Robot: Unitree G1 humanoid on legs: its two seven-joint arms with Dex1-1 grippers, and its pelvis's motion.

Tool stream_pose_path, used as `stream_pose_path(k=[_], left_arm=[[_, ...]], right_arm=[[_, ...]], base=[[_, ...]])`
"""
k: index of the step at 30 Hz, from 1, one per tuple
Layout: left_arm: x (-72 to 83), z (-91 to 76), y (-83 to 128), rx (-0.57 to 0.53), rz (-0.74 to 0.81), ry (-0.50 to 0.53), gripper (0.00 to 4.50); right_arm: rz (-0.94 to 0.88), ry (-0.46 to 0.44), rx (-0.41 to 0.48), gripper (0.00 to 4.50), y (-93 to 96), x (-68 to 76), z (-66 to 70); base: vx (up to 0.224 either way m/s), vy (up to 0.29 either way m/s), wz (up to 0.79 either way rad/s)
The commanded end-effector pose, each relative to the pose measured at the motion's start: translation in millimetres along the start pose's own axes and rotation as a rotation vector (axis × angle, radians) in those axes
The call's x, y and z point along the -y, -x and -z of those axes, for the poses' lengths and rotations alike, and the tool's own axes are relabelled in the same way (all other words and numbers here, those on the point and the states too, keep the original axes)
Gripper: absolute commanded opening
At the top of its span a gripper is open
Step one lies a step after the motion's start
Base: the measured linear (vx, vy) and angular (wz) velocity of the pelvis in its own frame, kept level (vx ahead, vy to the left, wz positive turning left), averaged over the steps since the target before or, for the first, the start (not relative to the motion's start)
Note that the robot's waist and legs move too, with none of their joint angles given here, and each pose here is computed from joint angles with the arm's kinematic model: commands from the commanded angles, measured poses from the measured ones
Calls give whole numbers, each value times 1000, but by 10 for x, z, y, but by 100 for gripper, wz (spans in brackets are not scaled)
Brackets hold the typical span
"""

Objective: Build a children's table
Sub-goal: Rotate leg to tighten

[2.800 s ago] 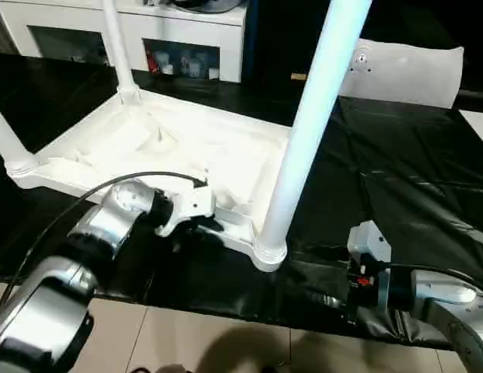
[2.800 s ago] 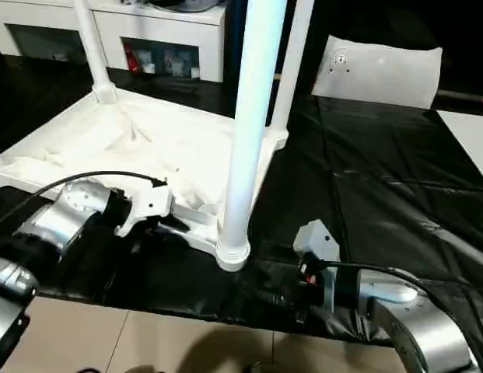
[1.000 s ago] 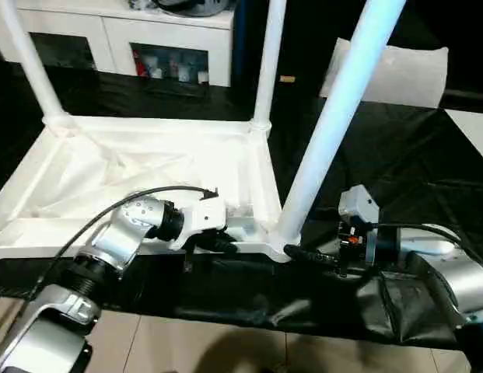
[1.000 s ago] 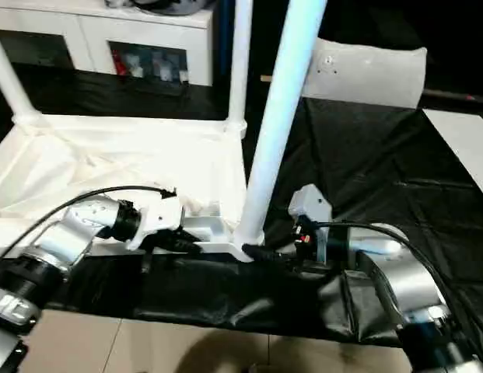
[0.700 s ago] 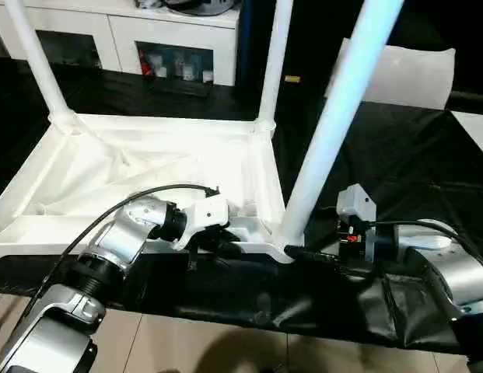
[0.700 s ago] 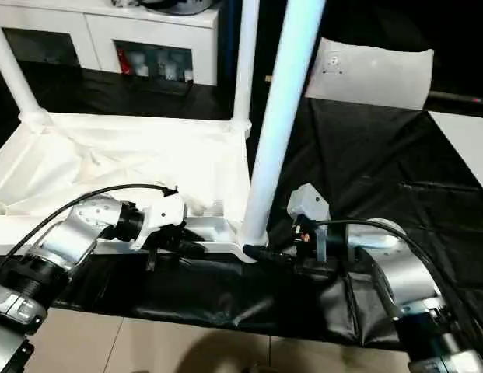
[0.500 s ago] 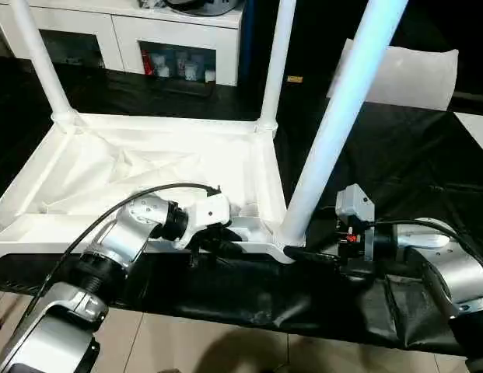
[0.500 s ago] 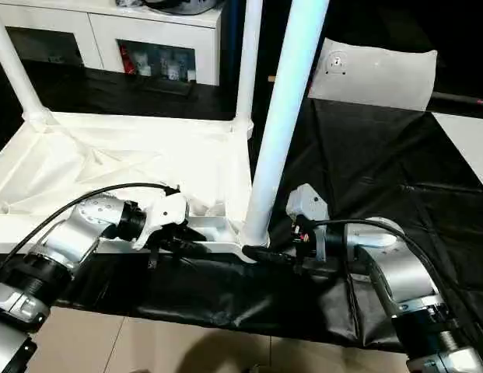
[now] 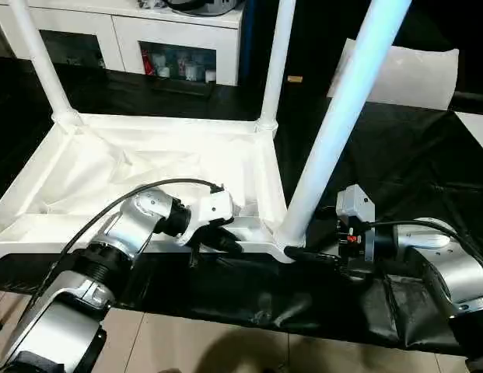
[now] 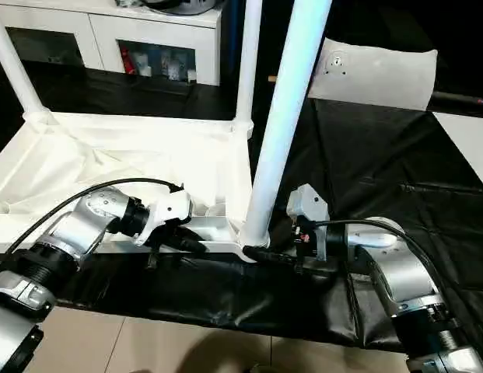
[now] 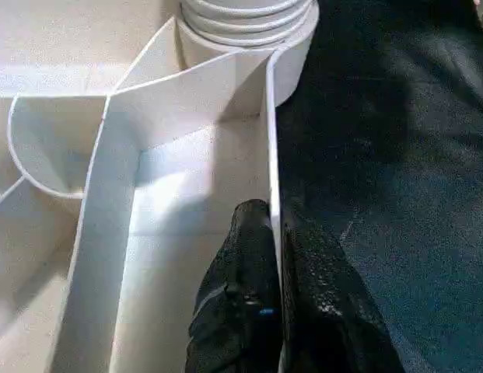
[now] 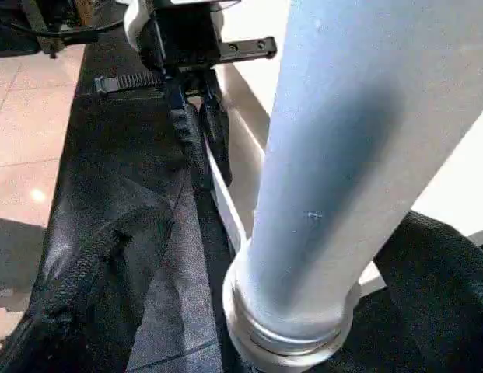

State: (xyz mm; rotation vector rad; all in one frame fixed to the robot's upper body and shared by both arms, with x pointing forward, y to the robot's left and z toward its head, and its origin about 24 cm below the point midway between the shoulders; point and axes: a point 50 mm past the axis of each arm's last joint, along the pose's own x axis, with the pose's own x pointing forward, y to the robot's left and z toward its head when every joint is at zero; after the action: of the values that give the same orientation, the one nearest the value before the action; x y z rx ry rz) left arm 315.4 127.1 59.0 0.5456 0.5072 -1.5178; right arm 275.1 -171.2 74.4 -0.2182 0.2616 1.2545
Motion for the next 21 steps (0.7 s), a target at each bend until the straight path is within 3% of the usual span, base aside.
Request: stream_pose_path(k=[1, 2, 11, 16, 21], left_arm=[[147, 37, -76, 18, 146, -39, 7], [156, 35, -72, 19, 157, -47, 0], [222, 25, -3, -62, 261, -204, 0], [222, 41, -2, -66, 271, -213, 0], [233, 47, 2, -60, 284, -215, 0]], right_arm=[[-15, 14, -6, 450, 9, 27, -3], [-16, 14, -6, 420, 9, 31, -3], [-174, -11, -5, 362, -46, 3, 7], [-293, -37, -2, 323, -113, -84, 22], [-323, -59, 13, 274, -138, -80, 28]], base=[[0, 0, 0], [0, 0, 0], [0, 0, 0], [0, 0, 0], [0, 0, 0]])
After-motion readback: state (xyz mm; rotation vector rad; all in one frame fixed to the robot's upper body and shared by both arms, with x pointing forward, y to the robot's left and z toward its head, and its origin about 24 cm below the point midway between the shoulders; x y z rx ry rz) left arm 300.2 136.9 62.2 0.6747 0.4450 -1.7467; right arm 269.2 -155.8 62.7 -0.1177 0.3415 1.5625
